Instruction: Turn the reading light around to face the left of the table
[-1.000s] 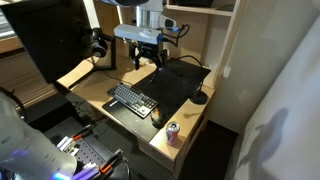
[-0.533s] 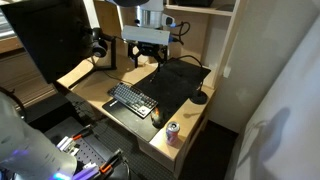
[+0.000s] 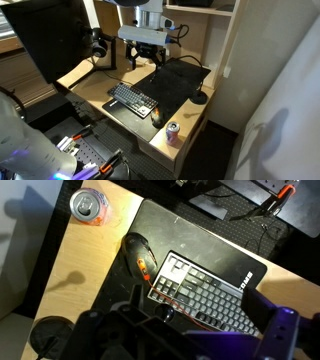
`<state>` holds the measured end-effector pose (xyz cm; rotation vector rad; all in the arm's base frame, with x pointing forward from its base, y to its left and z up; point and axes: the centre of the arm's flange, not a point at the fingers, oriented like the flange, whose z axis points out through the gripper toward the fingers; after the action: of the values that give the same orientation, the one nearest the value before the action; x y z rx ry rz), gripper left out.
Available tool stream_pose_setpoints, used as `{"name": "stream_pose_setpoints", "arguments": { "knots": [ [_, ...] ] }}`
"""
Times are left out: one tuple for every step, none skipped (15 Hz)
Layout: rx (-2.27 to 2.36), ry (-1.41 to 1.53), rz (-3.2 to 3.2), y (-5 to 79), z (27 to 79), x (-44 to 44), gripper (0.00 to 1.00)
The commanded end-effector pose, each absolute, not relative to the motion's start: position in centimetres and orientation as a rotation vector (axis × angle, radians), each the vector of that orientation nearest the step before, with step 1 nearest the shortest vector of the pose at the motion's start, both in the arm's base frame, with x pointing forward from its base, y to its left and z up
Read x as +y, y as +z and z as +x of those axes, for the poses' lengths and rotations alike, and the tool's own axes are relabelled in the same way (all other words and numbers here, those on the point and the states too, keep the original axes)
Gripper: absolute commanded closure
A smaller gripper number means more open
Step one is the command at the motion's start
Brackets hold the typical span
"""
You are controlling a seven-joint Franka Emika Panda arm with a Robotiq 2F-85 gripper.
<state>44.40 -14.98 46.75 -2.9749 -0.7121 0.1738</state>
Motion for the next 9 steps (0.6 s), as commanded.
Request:
{"name": "stream_pose_setpoints", "arguments": {
  "knots": [
    [-0.786,0.156,-2.942,46.86,44.58,-15.01,0.00],
    [-0.792,0.151,-2.951,46.88,44.57,-15.02,0.00],
    [-0.791,0.153,-2.949,46.89,44.58,-15.00,0.00],
    [-0.764,0.181,-2.907,47.00,44.45,-14.77,0.00],
    [-0.781,0.197,-2.852,47.11,44.25,-14.55,0.00],
    [-0.754,0.173,-2.919,46.65,44.25,-14.55,0.00],
    [-0.760,0.179,-2.892,46.64,44.11,-14.35,0.00],
    [-0.763,0.181,-2.882,46.67,44.07,-14.27,0.00],
    [-0.763,0.182,-2.879,46.70,44.05,-14.25,0.00]
  ]
}}
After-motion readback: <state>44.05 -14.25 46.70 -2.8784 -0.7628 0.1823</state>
